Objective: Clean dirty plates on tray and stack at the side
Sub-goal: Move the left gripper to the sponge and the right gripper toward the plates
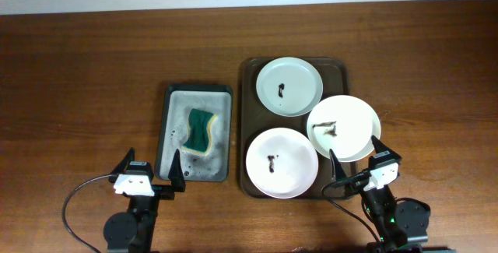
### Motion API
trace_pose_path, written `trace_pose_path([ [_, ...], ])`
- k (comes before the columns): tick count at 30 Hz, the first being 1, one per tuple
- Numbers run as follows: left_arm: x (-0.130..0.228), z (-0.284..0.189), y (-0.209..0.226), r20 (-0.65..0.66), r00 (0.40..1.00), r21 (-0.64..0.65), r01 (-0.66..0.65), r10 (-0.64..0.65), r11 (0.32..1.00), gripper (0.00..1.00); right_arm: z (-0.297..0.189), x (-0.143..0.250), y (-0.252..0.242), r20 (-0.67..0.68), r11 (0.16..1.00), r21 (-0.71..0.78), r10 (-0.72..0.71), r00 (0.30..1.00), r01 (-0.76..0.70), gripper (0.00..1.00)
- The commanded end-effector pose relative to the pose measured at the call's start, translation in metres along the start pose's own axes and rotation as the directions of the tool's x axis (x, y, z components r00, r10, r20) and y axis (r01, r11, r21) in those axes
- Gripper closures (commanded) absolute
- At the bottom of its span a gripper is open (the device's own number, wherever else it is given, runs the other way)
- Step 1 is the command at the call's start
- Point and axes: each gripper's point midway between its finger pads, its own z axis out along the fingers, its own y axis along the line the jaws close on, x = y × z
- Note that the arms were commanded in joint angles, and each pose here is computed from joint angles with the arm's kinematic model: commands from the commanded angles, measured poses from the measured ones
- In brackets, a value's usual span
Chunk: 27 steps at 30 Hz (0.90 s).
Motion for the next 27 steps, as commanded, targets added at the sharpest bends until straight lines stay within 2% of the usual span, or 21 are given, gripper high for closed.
trace_pose_path([
  [1, 0.002, 0.000, -0.001, -0.008, 1.000, 0.005, -0.019, 0.019, 1.000, 0.01, 0.000, 0.003, 0.002, -0.002, 1.000, -0.008, 0.001, 1.000, -0.001, 0.01],
  [10, -0.002, 0.000, -0.002, 0.011, 1.000, 0.007, -0.020, 0.020, 1.000, 0.00, 0.000, 0.002, 0.002, 0.001, 1.000, -0.008, 0.000, 1.000, 0.000, 0.01],
  [15, -0.001, -0.001, -0.021, 0.007, 1.000, 0.120, -0.021, 0.020, 0.993, 0.00, 0.000, 0.003, 0.004, -0.002, 1.000, -0.019, 0.002, 1.000, -0.002, 0.01],
  [18, -0.004, -0.001, -0.022, 0.018, 1.000, 0.123, -0.022, 0.020, 0.992, 0.01, 0.000, 0.000, 0.014, 0.008, 0.997, -0.076, 0.000, 1.000, 0.001, 0.01],
  [21, -0.029, -0.005, -0.031, 0.114, 0.993, 0.171, -0.044, 0.024, 0.984, 0.01, -0.005, -0.019, 0.028, 0.055, 0.987, -0.160, -0.009, 0.998, 0.018, 0.01],
  [24, -0.063, -0.012, -0.034, 0.216, 0.976, 0.172, -0.068, 0.030, 0.983, 0.01, -0.018, -0.062, 0.038, 0.116, 0.976, -0.213, -0.022, 0.993, 0.046, 0.01],
  [27, -0.091, -0.020, -0.036, 0.175, 0.985, 0.177, -0.030, -0.001, 0.984, 0.01, -0.029, -0.091, 0.039, 0.053, 0.976, -0.217, -0.008, 0.999, 0.019, 0.01],
])
